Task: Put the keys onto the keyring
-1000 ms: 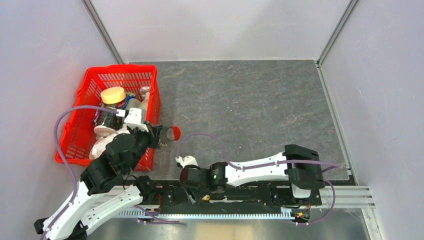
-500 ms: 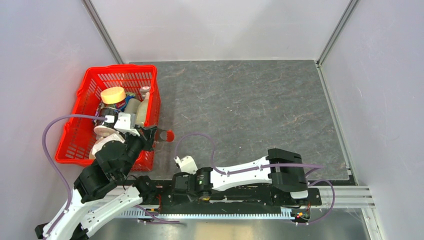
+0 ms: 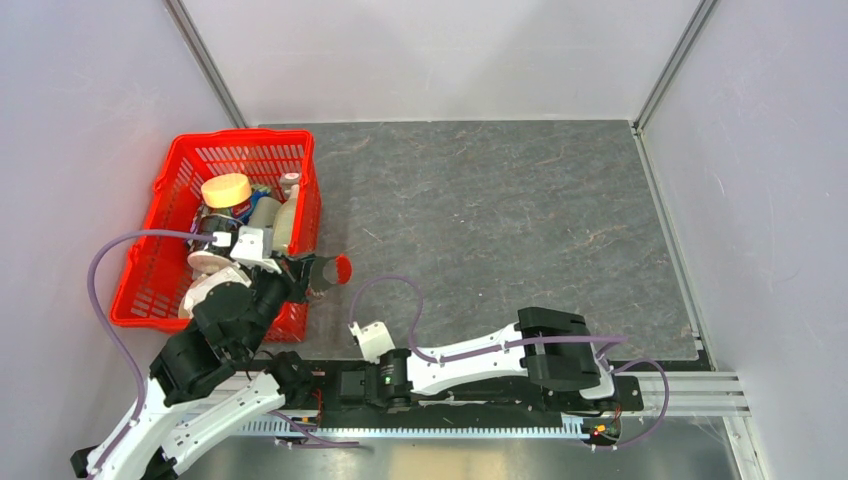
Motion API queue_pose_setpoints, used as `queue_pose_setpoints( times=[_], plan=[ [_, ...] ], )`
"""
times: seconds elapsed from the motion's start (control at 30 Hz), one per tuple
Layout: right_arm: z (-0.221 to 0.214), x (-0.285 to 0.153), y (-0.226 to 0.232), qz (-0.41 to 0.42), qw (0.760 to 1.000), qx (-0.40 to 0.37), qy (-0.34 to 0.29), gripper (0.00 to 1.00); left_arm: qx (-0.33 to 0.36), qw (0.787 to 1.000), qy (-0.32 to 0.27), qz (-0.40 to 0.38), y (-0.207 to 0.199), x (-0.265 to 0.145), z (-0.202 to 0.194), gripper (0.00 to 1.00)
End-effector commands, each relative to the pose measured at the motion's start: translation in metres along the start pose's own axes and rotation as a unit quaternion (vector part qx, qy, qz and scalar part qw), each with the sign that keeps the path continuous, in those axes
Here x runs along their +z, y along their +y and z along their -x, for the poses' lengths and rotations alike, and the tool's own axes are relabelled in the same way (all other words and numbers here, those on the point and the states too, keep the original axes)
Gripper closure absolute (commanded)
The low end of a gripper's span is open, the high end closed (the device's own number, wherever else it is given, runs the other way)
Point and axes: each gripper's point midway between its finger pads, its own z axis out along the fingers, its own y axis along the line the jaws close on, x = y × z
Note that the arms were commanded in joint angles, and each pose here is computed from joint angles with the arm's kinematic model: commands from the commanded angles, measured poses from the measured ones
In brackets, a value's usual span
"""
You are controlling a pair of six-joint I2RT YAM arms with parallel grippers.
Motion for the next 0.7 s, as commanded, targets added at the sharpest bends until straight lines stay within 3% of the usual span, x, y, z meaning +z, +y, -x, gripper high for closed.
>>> queue_pose_setpoints(
  times=[0.0,0.67],
  plan=[
    [0.012,0.001,0.002,-0.025,0.999,0.025,-0.025,0.62,-0.026,0.999,-0.029,-0.009,-0.005,-0.001,0.014,0.98],
    [0.013,0.007,-0.008,-0.063,0.997,0.042,-0.031,0.75,-0.023,0.999,-0.034,-0.014,-0.005,-0.002,0.015,0.98]
  ],
)
